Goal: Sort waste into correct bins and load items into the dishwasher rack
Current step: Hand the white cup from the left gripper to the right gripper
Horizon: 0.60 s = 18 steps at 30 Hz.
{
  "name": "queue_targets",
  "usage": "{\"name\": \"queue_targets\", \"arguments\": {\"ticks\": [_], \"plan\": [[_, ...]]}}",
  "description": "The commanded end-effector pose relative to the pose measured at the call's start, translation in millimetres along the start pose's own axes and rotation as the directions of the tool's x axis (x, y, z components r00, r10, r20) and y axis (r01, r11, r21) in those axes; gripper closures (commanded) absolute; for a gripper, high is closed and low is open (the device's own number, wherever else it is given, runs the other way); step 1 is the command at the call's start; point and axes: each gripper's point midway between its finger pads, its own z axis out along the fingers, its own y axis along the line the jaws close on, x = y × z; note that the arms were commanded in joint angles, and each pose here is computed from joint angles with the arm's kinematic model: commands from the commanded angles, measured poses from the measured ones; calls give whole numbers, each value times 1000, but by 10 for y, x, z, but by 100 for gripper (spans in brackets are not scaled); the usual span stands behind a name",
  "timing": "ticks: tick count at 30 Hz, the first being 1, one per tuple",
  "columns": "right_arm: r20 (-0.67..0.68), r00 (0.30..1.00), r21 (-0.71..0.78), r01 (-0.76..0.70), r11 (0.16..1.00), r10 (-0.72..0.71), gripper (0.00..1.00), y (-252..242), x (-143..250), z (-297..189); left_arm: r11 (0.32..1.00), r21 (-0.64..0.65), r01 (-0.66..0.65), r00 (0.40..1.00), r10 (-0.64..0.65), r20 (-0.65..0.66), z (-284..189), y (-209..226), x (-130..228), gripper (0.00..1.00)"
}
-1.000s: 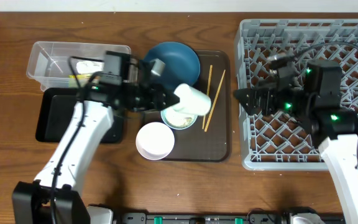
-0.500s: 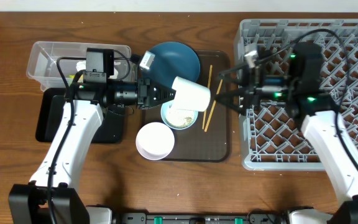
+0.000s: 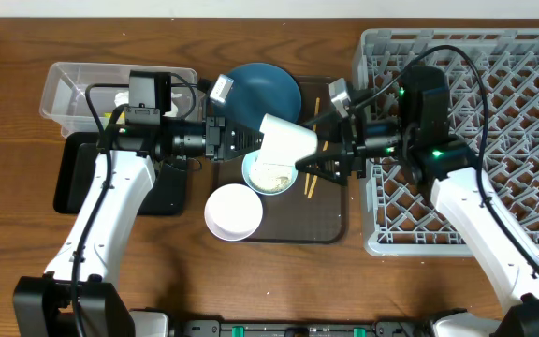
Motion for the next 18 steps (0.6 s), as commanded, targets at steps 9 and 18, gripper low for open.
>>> {"name": "queue_targets", "arguments": {"ticks": [9,18], "plan": [[0,1000,-17,26,1000,-26,38,68,-69,90,999,25,-25,1000,25,-4,-11,-63,2,94],[16,1000,10,26,1000,-26,49,2,-111,4,999,25,-24,1000,24,-4,-11,-62,2,72]]}}
